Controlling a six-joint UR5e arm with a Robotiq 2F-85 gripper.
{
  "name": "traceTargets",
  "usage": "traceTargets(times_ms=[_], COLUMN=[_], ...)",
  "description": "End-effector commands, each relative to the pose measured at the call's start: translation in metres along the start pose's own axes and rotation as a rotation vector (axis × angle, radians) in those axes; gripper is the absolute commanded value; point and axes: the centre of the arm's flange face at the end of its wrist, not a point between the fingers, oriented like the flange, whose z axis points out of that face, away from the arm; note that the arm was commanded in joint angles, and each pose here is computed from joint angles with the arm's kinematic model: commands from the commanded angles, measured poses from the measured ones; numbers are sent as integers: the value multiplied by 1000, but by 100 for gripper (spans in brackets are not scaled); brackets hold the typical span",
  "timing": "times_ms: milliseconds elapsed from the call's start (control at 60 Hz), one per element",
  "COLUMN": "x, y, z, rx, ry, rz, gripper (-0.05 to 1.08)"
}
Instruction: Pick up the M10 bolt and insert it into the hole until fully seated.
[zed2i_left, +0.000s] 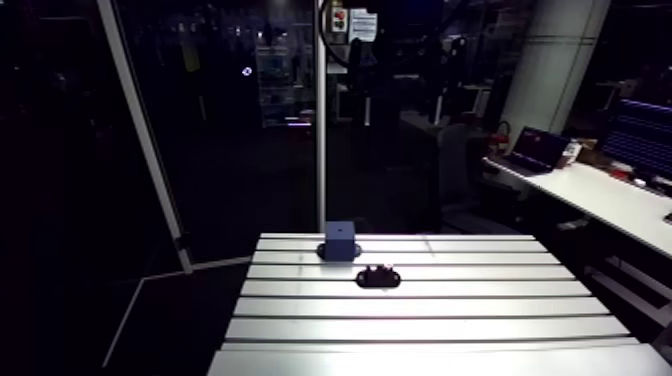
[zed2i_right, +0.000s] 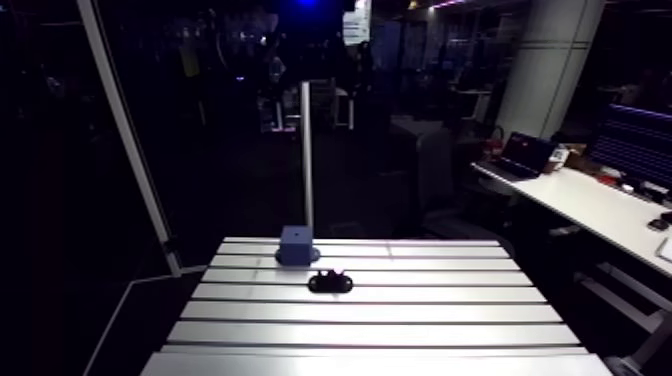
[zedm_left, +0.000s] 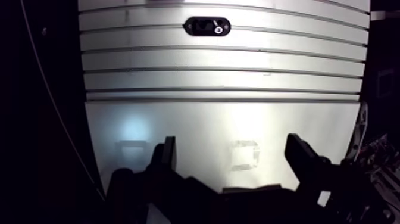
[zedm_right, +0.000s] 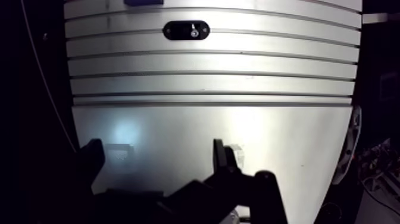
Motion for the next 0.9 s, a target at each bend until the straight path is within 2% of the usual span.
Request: traceTargets(times_ms=[17,217,467,650,683,700,817,900], x=[0,2,12,14,14,15,16,16], y=[-1,3,5,16,18,20,23,32], z=[1,15,70,106,111,125,138,152], rx=[-2,-1,-6,-8,-8,-7,-6,10], ry=[-2,-6,84,82,90,110,159,184], rz=[-2,7,-44,-24,-21,-20,-26,-7], gripper=[1,1,1,1,1,1,1,1])
